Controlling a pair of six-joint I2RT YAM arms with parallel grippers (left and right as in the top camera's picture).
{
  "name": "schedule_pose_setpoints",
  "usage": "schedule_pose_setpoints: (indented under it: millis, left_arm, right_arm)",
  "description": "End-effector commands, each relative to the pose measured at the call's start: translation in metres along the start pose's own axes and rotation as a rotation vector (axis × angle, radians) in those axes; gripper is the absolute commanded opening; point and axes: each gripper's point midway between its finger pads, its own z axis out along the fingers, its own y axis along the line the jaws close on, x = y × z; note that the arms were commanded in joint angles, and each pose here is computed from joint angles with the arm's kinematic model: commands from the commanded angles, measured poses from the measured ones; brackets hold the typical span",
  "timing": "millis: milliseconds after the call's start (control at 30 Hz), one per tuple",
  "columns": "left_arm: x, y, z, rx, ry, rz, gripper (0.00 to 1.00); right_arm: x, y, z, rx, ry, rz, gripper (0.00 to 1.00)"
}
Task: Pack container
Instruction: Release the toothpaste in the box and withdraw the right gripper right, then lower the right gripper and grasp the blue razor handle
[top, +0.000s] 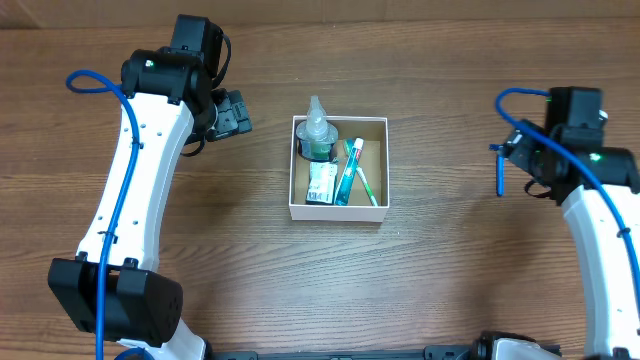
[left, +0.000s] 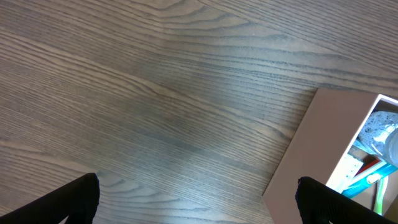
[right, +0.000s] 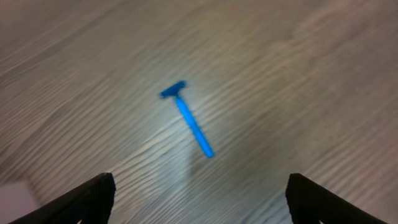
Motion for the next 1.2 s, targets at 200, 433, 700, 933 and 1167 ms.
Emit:
schedule_pose_setpoints:
  millis: [200, 433, 700, 933, 1167]
  left_arm:
    - [-0.006, 0.001, -0.013, 0.014, -0.040, 0.000, 1.00]
    - [-0.006, 0.001, -0.013, 0.014, -0.040, 0.000, 1.00]
    - [-0.006, 0.001, -0.013, 0.014, -0.040, 0.000, 1.00]
    - [-0.006, 0.001, -0.013, 0.014, -0.040, 0.000, 1.00]
    - [-0.006, 0.001, -0.013, 0.014, -0.040, 0.000, 1.00]
  right_arm:
    - [0.034, 0.014, 0.068, -0.084, 0.226, -0.133, 0.88]
    - [0.078, 0.020, 0.119, -0.107, 0.389, -0.181, 0.86]
    - [0.094, 0.022, 0.138, -0.130, 0.426, -0.227, 0.84]
    - [0.100, 0.024, 0.145, -0.161, 0.404, -0.274, 0.84]
    - [0.105, 0.025, 0.155, -0.179, 0.372, -0.284, 0.84]
